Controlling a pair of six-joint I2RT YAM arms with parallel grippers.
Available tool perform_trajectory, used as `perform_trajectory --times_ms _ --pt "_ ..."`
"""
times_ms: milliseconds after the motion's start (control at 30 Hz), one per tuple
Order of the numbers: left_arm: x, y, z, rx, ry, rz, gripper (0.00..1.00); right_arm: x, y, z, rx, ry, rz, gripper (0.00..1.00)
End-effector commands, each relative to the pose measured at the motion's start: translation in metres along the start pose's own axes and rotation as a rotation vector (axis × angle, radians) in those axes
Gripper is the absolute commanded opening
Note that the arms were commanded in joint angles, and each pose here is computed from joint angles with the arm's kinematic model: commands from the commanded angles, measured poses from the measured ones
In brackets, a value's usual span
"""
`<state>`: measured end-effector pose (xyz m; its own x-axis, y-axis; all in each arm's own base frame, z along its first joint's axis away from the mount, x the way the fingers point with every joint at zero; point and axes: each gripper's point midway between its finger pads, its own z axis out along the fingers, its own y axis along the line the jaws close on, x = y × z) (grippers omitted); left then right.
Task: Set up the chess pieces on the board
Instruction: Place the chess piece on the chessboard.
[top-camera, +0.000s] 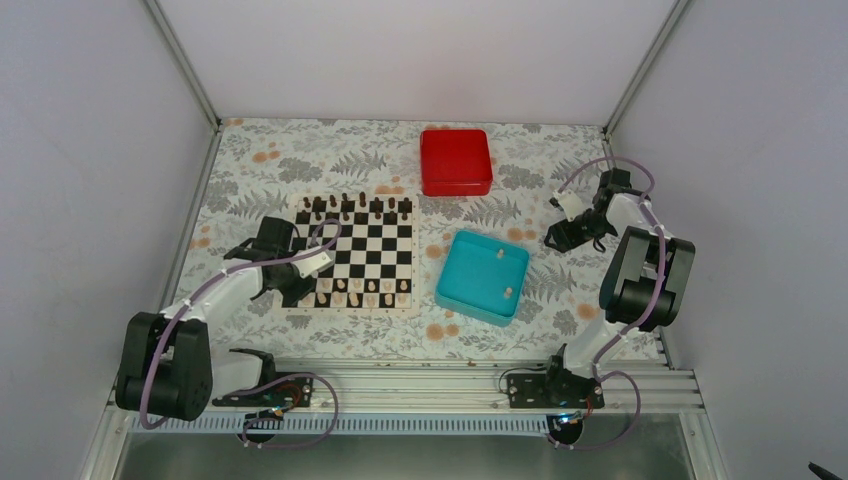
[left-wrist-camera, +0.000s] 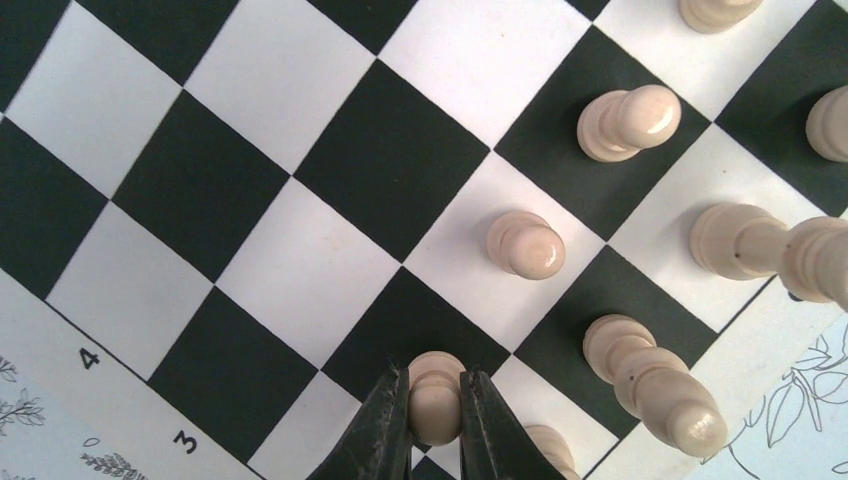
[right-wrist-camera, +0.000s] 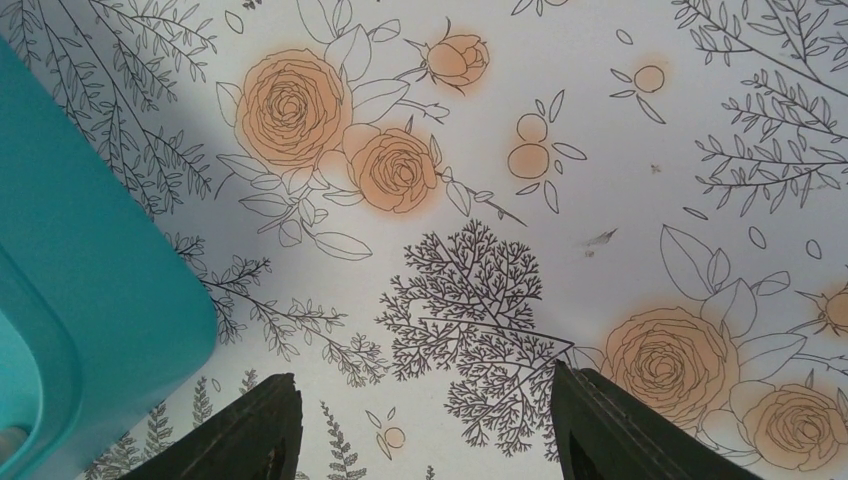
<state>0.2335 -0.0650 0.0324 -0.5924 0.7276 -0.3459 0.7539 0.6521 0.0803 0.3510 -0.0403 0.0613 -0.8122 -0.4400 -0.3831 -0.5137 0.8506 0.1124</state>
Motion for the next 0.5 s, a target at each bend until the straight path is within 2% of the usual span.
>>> perform_trajectory --times_ms 0,467 --pt "-0.0058 0.0044 -0.0039 -0.022 -0.033 0.010 0.08 0.0019 0.0048 0.0067 -0.018 0.006 0.011 0.65" --pt "-0.0029 0.0060 0.0047 -0.021 -0.021 0.000 0.09 0.0059 0.0094 0.0062 -0.021 0.009 0.005 0.66"
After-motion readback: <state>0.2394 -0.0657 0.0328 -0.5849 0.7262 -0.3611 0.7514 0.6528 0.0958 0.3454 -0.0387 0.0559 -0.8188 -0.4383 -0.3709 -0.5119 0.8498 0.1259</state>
